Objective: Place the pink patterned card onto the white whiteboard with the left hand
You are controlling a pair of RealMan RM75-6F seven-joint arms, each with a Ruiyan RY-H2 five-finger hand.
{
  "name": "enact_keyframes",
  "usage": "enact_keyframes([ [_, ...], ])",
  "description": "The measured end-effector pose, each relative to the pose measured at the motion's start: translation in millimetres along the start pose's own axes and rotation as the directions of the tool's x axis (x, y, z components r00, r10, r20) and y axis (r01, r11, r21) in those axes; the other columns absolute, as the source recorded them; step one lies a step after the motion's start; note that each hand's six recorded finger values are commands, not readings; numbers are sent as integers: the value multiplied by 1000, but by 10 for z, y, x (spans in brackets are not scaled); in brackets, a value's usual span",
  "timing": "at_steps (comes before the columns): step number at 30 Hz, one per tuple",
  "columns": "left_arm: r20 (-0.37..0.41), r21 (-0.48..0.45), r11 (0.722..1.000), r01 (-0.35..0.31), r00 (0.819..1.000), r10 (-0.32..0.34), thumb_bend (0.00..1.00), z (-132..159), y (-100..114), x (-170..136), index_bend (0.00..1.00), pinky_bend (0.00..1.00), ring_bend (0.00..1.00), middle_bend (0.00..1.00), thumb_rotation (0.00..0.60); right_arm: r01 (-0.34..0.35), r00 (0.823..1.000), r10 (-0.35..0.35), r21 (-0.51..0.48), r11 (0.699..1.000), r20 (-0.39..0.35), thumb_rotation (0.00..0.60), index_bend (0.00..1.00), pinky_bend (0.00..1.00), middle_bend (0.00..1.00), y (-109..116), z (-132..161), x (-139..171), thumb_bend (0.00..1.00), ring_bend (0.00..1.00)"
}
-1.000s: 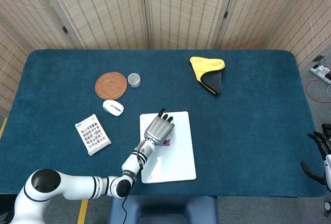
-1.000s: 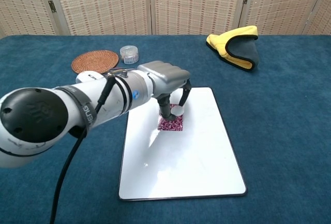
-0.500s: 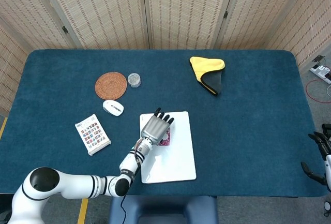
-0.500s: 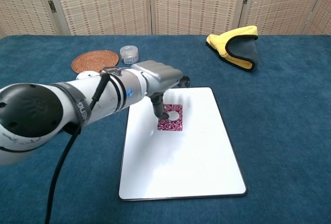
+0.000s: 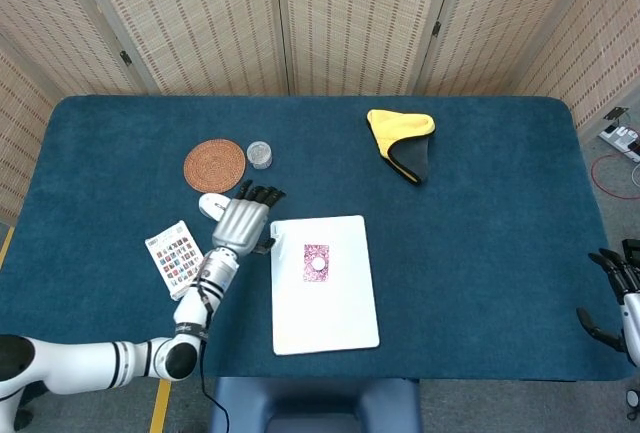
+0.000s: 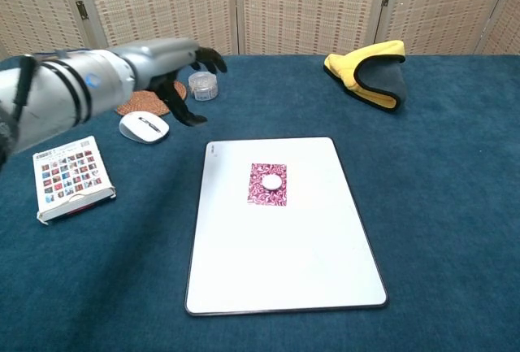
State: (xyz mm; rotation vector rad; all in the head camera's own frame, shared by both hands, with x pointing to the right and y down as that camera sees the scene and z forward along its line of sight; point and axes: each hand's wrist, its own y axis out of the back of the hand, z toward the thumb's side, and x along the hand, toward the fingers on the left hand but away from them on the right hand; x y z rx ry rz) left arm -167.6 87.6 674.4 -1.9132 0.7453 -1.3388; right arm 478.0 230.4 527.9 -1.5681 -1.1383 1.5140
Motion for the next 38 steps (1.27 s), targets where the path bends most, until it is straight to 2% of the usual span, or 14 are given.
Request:
enact_keyframes([
  [5, -96, -14, 997, -81, 992, 80, 336, -557, 166, -229, 203, 0, 150, 174, 600, -5, 1000, 5, 9, 1000, -22, 600, 160, 105, 163, 30, 40, -37, 308, 196],
  [13, -199, -6, 987, -162, 967, 158, 337, -1280, 213, -804, 203, 0, 142, 174, 600, -34, 999, 34, 16, 999, -33, 600, 160, 105, 154, 52, 56, -90, 308, 178],
  [17, -229, 18, 982, -186, 956, 185, 337, -1570, 194, -1174, 185, 0, 124, 167, 600, -51, 998, 51, -6, 999, -37, 600, 160, 88, 152, 32, 64, -98, 308, 169],
  [22, -283, 43, 983, -180, 941, 185, 336, -1896, 143, -1610, 177, 0, 109, 148, 600, -77, 997, 76, -39, 996, -31, 600, 160, 64, 151, 1, 32, -104, 308, 156],
  [31, -292, 61, 975, -214, 930, 223, 336, -2026, 165, -2173, 177, 0, 107, 147, 600, -59, 997, 57, -40, 997, -50, 600, 160, 64, 156, -17, 13, -29, 307, 156],
  [38, -298, 54, 974, -222, 927, 228, 337, -2003, 120, -2439, 177, 0, 107, 147, 600, -70, 997, 67, -71, 995, -47, 600, 160, 64, 156, -85, -3, 11, 308, 156],
])
